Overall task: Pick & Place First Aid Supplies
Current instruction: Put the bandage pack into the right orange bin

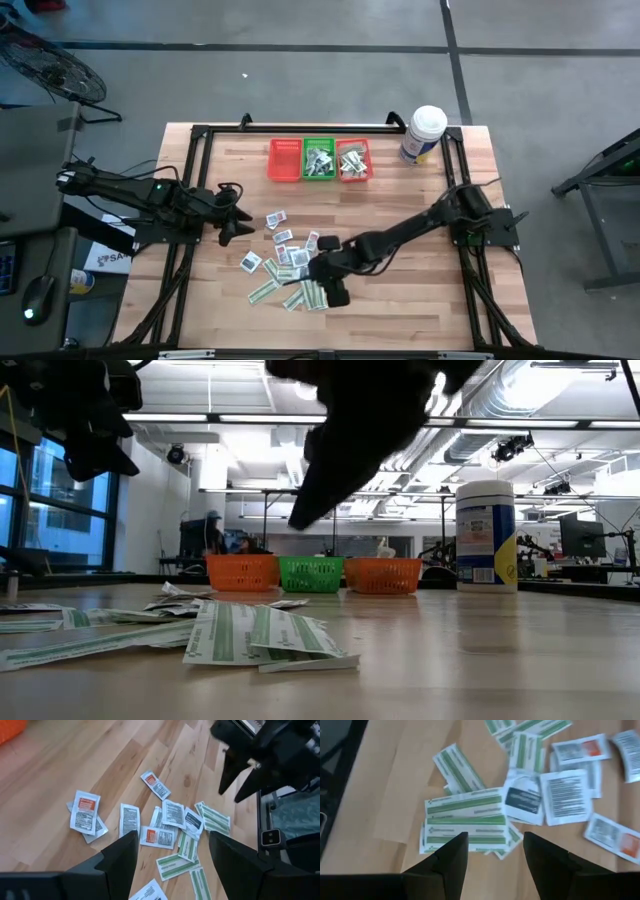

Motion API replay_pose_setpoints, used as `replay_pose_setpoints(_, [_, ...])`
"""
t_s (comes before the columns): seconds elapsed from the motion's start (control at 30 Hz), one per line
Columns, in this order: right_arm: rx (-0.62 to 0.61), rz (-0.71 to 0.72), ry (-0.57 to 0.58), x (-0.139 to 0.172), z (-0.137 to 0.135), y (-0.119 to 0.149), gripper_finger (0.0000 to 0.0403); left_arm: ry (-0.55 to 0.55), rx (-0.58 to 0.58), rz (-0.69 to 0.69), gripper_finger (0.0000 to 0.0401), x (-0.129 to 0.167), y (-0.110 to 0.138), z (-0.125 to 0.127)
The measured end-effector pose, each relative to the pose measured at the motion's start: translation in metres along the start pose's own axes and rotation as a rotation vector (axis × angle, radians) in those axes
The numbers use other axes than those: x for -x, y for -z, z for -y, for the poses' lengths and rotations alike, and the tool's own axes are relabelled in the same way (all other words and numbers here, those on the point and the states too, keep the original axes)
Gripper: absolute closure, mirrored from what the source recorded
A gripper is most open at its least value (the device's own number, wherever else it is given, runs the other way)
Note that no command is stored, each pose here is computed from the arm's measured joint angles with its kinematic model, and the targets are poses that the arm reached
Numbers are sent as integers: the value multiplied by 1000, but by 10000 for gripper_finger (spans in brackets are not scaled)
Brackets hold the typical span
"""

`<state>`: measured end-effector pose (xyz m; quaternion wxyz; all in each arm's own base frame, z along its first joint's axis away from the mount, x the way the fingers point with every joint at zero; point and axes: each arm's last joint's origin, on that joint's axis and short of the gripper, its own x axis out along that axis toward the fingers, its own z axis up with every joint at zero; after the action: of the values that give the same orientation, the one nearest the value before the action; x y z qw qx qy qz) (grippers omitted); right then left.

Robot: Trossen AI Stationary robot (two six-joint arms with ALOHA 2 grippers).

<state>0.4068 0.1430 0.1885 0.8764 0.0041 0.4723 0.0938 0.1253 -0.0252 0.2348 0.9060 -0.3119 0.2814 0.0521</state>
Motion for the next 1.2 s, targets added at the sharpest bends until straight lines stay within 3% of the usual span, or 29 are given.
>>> replay_pose_setpoints(0.23, [12, -52, 22, -35, -2, 13, 217, 8, 0, -13, 161, 0, 1, 0])
replay_pose_setpoints(0.9, [32, -85, 19, -62, 2, 24, 219, 4, -2, -30, 161, 0, 2, -1])
replay_pose_setpoints(1.2, [22, -133, 33, -69, 4, 30, 289, -1, -2, -36, 161, 0, 2, -1])
